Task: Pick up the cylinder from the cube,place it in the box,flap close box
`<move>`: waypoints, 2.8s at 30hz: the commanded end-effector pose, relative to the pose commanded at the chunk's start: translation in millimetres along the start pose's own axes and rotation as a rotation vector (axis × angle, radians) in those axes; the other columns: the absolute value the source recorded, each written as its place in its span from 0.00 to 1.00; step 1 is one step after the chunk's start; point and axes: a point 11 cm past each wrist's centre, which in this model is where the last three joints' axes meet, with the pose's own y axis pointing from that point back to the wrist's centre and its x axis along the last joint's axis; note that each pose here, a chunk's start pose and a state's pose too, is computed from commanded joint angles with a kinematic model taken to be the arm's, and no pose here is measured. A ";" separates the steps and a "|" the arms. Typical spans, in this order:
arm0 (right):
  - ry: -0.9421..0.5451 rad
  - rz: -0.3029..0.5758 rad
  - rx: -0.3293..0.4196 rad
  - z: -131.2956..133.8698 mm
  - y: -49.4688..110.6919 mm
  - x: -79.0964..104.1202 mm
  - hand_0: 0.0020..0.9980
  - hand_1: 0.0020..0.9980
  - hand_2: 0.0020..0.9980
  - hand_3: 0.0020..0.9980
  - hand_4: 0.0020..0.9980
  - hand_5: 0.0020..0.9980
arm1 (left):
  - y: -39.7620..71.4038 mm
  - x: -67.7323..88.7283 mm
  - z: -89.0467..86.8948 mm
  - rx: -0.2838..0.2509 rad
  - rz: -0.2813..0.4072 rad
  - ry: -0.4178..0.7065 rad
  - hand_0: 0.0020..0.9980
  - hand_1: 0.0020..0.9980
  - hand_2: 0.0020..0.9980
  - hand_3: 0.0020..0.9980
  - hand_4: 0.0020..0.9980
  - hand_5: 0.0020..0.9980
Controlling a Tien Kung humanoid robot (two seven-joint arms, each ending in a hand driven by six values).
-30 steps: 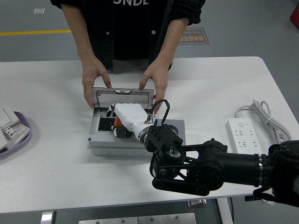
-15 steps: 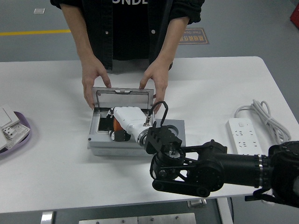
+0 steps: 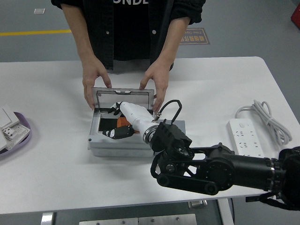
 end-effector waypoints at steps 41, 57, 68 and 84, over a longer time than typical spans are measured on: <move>-0.120 0.063 -0.029 17.9 -15.7 58.5 0.76 0.65 0.68 0.69 0.85 0.34 | 1.6 6.2 10.1 -0.014 0.007 -0.007 0.52 0.56 0.57 0.59 0.69 0.24; -0.106 -0.079 0.012 7.4 23.6 21.6 0.74 0.64 0.68 0.67 0.82 0.35 | 0.6 4.2 4.8 -0.007 0.008 0.004 0.52 0.56 0.57 0.59 0.69 0.24; -0.116 -0.055 -0.011 17.2 22.1 28.5 0.74 0.65 0.70 0.68 0.75 0.40 | 0.5 3.0 4.4 -0.007 0.007 0.006 0.52 0.56 0.57 0.59 0.69 0.24; -0.342 0.388 0.102 80.0 55.8 137.9 0.72 0.64 0.69 0.66 0.74 0.38 | -0.3 -8.9 -0.6 -0.002 -0.013 0.016 0.52 0.56 0.57 0.59 0.70 0.24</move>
